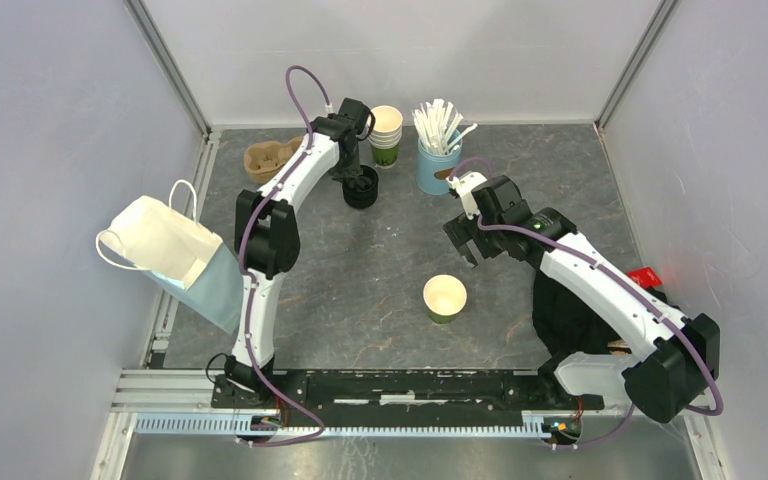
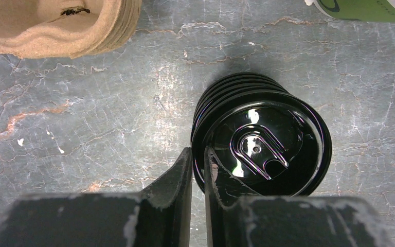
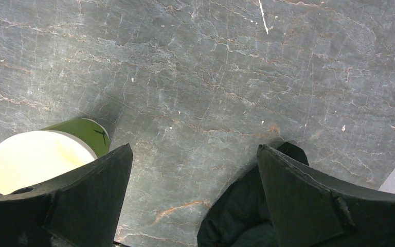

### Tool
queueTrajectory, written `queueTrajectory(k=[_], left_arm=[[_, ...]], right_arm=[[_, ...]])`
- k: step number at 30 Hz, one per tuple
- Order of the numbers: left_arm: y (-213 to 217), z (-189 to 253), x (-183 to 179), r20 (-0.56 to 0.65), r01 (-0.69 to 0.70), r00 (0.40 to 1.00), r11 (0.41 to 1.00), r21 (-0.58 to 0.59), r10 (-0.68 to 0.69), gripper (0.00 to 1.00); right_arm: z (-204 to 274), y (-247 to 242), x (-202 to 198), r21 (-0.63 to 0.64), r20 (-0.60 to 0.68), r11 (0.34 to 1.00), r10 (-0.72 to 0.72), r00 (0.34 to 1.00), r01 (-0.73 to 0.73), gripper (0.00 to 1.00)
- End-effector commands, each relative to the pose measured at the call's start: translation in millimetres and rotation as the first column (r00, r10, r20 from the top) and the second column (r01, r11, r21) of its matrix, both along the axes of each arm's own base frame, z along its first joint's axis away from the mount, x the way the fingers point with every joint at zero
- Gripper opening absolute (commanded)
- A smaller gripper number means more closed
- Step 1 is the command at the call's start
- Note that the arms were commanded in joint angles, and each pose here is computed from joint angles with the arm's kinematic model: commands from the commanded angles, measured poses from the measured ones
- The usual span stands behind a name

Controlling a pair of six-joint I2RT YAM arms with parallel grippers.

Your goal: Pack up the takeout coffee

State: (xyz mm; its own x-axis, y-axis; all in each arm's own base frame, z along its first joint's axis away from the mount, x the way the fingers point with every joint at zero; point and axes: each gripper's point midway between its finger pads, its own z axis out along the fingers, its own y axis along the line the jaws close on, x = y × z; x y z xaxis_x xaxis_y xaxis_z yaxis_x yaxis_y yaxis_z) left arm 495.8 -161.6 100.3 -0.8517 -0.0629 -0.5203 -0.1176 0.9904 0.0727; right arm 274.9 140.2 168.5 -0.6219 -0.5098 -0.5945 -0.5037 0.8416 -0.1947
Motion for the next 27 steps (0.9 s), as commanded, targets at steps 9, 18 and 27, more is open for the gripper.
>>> queueTrajectory(k=[9, 18, 27], left_arm=[[1.2, 39.5, 2.4, 0.074, 0.033, 0.997, 0.999, -0.015, -0.032, 0.13], [1.7, 51.8, -2.8, 0.090, 0.034, 0.995, 0.999, -0.028, -0.032, 0.11], [2.6, 44.0, -8.3, 0.066, 0.023, 0.998, 0.999, -0.041, -0.020, 0.10]], right_arm=[[7.6, 4.9, 5.7, 0.019, 0.034, 1.000, 0.004, 0.999, -0.005, 0.98], [7.8, 5.5, 4.9, 0.025, 0.034, 1.000, 0.006, 0.999, -0.007, 0.98], [9.1, 7.0, 4.6, 0.034, 0.035, 0.999, 0.008, 0.999, -0.010, 0.98]])
